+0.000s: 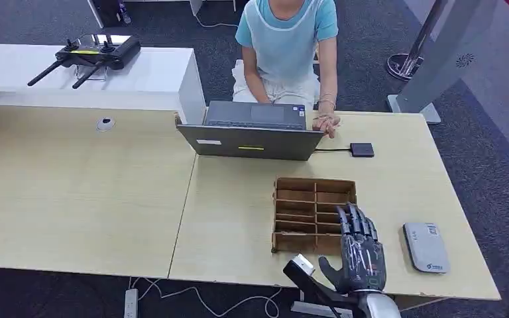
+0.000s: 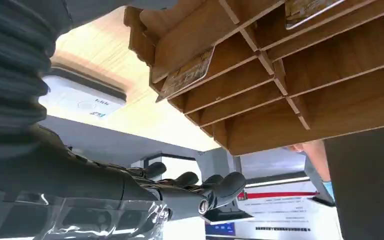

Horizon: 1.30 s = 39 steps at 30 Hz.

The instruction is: Pass the card to the sensor for recognition and then transmit it.

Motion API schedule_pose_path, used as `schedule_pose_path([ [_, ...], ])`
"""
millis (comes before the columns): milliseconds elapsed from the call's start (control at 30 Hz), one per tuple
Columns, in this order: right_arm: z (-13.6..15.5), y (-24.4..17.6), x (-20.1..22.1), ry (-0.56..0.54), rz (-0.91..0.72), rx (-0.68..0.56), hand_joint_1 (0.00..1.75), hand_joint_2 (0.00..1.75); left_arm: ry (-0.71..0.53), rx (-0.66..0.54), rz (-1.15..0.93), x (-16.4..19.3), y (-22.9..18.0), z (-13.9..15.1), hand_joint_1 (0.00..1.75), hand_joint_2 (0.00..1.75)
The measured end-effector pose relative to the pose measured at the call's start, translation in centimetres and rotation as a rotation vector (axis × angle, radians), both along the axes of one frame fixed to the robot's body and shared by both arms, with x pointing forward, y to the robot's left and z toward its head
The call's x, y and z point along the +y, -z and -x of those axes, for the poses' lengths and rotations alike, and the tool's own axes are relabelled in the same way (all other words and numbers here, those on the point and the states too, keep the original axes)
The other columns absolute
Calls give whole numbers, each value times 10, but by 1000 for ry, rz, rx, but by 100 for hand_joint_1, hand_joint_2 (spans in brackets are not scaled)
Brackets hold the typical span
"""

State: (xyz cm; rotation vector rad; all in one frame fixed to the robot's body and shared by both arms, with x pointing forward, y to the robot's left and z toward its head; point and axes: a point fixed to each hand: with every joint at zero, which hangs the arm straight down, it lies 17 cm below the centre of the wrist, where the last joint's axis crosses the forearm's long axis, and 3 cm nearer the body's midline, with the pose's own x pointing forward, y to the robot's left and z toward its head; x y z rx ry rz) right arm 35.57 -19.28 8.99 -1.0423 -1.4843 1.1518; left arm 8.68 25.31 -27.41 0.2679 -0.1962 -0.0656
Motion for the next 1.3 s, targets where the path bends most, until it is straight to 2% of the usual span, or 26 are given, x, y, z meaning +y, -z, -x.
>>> schedule_pose_path([
  [400,-2,14,0,1,53,-3,0,175,-21,-2,14,-2,0,0,0,0],
  [533,-4,19,-8,20,83,-2,0,175,-63,-11,39,-5,0,0,0,0],
  [800,-7,21,-26,62,113,-19,0,175,-72,-19,42,-5,0,-1,0,0],
  [1000,-9,22,-64,222,162,-10,2,175,-74,-9,41,-5,1,0,0,0],
  [1100,-10,20,-76,246,210,-26,3,175,-61,-8,38,-5,0,0,0,0],
  [1300,-10,15,-70,198,265,-66,9,175,-57,-4,37,-5,1,1,0,0],
])
